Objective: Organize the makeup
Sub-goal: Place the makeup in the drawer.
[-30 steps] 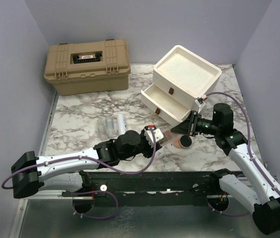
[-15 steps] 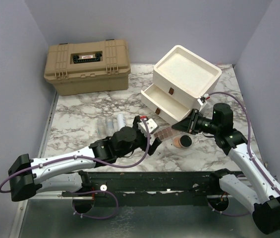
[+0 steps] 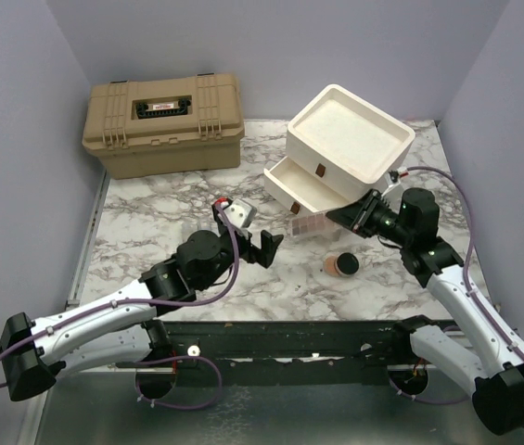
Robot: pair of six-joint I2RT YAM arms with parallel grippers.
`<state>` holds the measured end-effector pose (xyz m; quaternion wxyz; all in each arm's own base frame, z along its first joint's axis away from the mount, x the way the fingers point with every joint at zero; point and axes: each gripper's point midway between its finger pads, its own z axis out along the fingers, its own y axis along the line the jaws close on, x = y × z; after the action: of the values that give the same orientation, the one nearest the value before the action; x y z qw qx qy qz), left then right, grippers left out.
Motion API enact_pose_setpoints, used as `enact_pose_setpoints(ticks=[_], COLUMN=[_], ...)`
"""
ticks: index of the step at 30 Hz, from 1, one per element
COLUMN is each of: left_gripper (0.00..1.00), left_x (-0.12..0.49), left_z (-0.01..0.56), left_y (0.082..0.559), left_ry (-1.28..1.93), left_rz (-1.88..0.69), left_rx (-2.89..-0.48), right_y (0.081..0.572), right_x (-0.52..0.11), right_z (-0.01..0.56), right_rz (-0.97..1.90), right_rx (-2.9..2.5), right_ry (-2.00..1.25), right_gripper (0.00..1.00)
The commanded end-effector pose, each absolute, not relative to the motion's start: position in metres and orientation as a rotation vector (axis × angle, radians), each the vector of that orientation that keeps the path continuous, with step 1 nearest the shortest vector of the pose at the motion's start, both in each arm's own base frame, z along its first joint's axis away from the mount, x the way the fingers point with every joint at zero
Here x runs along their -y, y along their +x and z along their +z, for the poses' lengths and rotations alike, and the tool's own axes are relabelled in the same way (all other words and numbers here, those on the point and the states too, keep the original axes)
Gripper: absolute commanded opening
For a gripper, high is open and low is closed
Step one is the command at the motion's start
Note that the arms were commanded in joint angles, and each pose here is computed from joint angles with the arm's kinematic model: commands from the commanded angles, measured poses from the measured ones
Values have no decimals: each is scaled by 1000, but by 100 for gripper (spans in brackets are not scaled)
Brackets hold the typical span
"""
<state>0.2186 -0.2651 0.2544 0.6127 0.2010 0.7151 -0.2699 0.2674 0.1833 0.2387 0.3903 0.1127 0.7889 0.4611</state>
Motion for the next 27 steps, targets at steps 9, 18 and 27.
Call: enact_pose_setpoints(ticks=[9, 18, 27], left_gripper=[99, 99, 99], left_x=[238, 264, 275], left_z=[180, 165, 166], left_y=[266, 272, 272], left_ry=[37, 32, -4], left_rz=[-684, -838, -943], left_rx=[-2004, -2074, -2046], right_y=[318, 327, 324], right_x=[-135, -137, -163], right_z=[302, 289, 282], right_rz=[931, 834, 777], right_rx=[-1712, -1723, -1671], right_ry=[622, 755, 847], right_gripper=[1, 1, 1])
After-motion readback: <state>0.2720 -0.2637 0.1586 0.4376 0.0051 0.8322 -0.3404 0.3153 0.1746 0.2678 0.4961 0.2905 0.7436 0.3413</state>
